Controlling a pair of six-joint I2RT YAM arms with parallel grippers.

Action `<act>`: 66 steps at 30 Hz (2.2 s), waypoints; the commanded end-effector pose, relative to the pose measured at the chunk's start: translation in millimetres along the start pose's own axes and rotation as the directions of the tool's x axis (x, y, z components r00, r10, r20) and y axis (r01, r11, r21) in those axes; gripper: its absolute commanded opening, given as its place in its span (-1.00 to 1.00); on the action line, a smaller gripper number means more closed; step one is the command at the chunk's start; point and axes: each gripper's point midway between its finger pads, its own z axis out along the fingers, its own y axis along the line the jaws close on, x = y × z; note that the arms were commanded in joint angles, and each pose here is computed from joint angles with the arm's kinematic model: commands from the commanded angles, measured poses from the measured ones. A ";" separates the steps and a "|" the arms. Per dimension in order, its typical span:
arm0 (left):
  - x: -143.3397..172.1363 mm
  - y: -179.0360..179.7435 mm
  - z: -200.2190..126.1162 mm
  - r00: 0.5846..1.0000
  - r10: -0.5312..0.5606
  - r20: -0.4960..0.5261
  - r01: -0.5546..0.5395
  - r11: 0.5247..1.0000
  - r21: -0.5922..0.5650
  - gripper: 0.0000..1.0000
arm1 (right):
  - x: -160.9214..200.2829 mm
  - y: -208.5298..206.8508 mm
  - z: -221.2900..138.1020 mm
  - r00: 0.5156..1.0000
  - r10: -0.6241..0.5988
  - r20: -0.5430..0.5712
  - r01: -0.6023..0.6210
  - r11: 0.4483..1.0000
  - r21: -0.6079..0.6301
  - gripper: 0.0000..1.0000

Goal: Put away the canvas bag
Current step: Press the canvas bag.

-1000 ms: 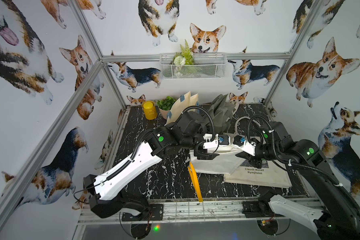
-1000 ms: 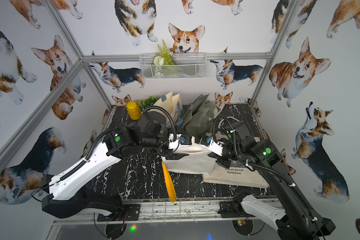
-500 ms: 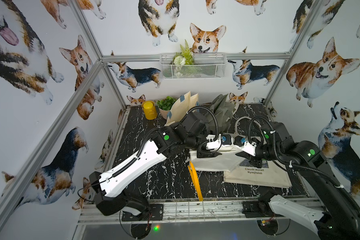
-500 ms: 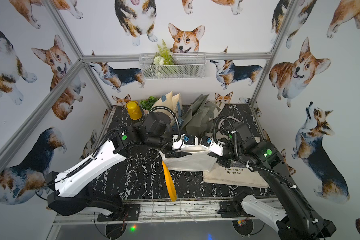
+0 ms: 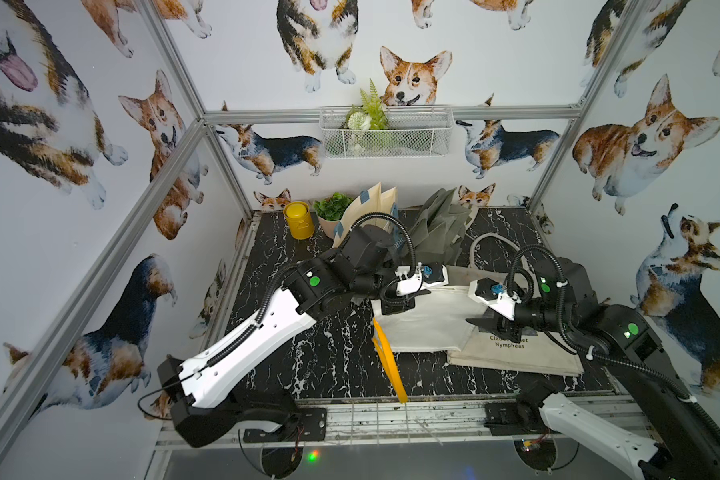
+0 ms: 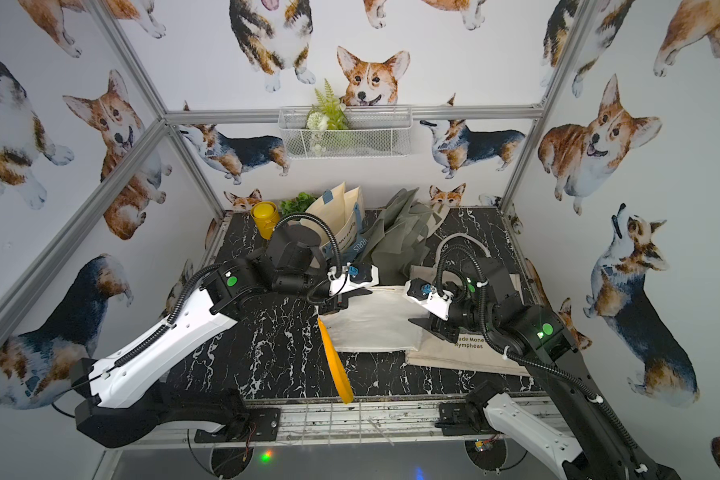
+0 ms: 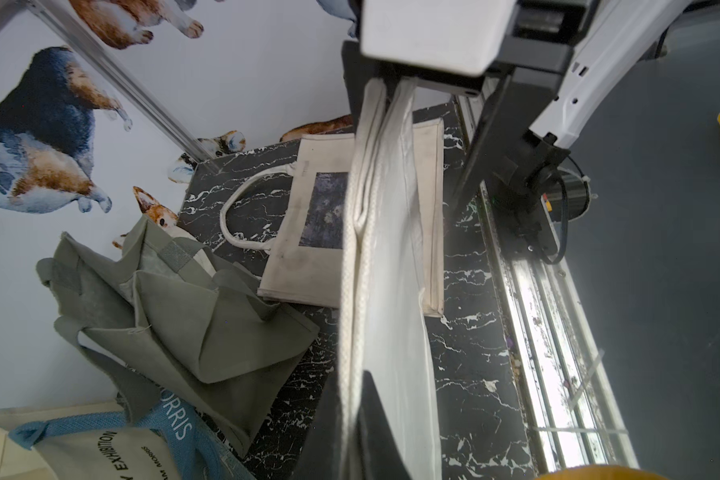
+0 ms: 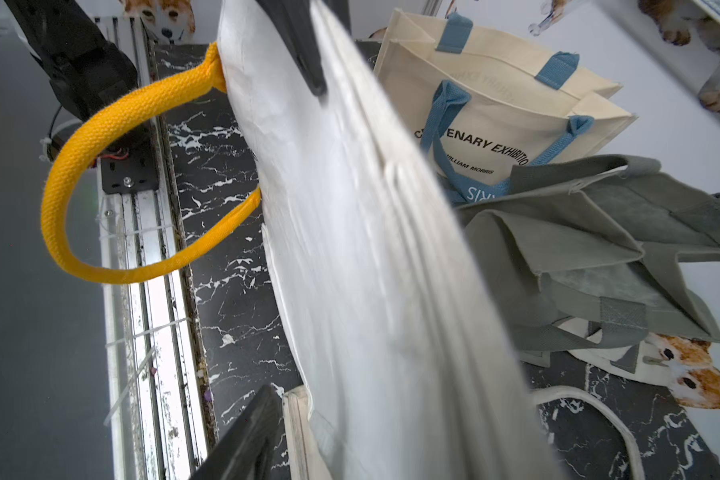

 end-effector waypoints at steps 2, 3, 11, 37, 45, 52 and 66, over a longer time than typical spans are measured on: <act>-55.1 12.7 -42.6 0.932 -0.029 0.361 0.029 1.000 0.006 -1.00 | -25.0 6.0 -0.1 0.973 0.071 0.219 -0.069 0.997 -0.018 0.50; -58.2 11.4 -48.1 0.919 -0.040 0.392 0.035 0.999 0.021 -1.00 | -26.3 4.5 1.6 0.965 0.078 0.251 -0.079 0.997 -0.009 0.52; -65.7 -3.0 -73.7 0.882 -0.030 0.471 0.002 0.998 0.059 -1.00 | -27.5 -9.9 6.9 0.952 0.058 0.301 -0.080 0.995 0.060 0.57; -59.1 1.0 -92.2 0.866 0.185 0.464 -0.157 0.983 -0.100 -1.00 | -11.0 8.8 5.5 0.972 0.116 0.206 -0.108 0.993 -0.048 0.73; -46.9 9.7 -82.3 0.888 0.121 0.443 -0.095 0.992 -0.082 -1.00 | -8.8 -1.2 -6.1 0.973 0.040 0.227 -0.058 0.996 0.073 -0.55; -34.5 10.3 -69.1 0.952 0.076 0.297 -0.063 0.997 -0.054 0.55 | -0.5 -6.8 -14.8 0.997 -0.038 0.068 0.031 0.995 0.092 -1.00; -46.9 0.9 -13.6 0.957 0.210 0.199 -0.204 0.978 -0.050 0.96 | 14.4 -9.8 -8.1 0.991 -0.079 -0.108 0.081 0.997 0.015 -1.00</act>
